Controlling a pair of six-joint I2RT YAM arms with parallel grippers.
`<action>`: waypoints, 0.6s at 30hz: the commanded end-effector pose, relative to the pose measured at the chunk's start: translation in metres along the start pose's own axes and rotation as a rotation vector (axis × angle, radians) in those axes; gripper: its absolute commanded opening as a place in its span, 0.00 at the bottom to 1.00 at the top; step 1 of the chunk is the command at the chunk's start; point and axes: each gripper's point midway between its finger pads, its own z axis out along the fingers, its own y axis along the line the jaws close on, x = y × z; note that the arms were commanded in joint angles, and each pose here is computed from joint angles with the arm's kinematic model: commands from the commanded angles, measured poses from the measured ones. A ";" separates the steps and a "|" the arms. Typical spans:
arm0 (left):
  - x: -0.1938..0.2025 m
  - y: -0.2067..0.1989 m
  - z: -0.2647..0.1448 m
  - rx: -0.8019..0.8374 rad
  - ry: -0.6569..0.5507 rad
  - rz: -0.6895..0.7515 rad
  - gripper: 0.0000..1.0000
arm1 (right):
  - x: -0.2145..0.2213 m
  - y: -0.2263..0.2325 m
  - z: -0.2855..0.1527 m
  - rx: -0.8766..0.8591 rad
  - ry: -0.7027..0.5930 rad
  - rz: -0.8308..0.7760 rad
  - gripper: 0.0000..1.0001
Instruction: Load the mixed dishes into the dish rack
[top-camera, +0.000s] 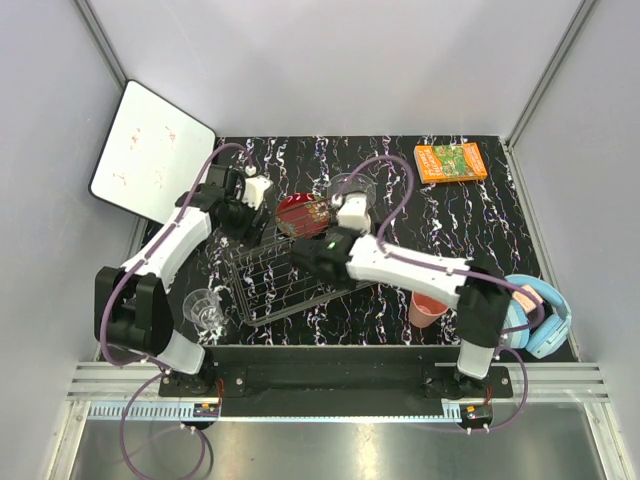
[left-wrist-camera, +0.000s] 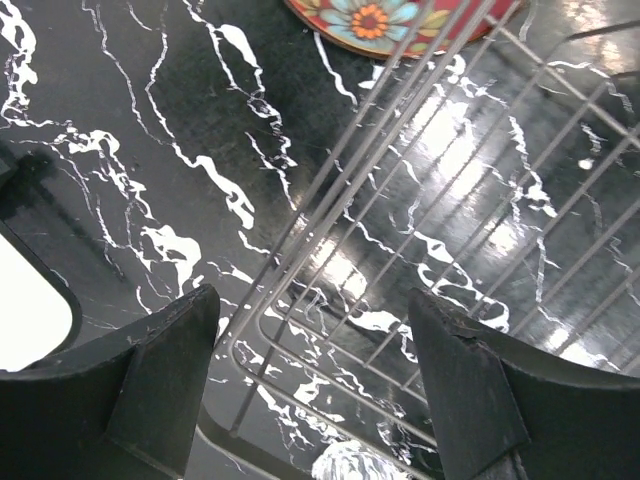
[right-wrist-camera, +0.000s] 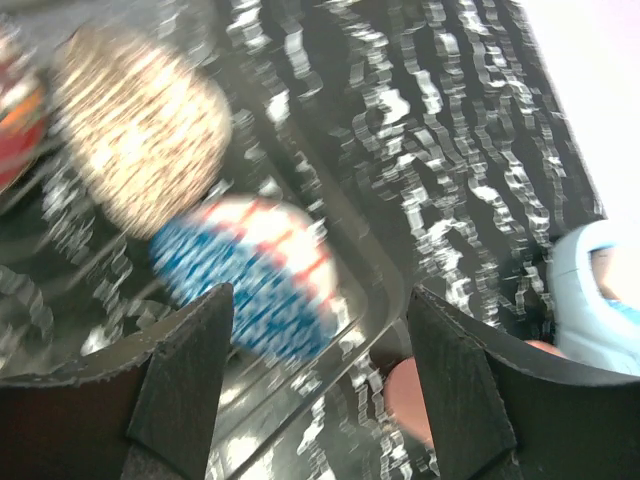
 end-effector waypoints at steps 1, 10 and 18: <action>-0.014 -0.014 -0.043 0.037 -0.088 -0.013 0.79 | -0.025 -0.069 0.028 0.090 0.074 0.005 0.76; 0.043 -0.012 -0.064 -0.012 -0.014 -0.029 0.79 | -0.002 -0.070 0.058 0.045 0.159 0.045 0.75; 0.082 -0.011 -0.053 -0.041 0.066 -0.051 0.79 | 0.025 -0.066 0.065 0.043 0.202 0.005 0.75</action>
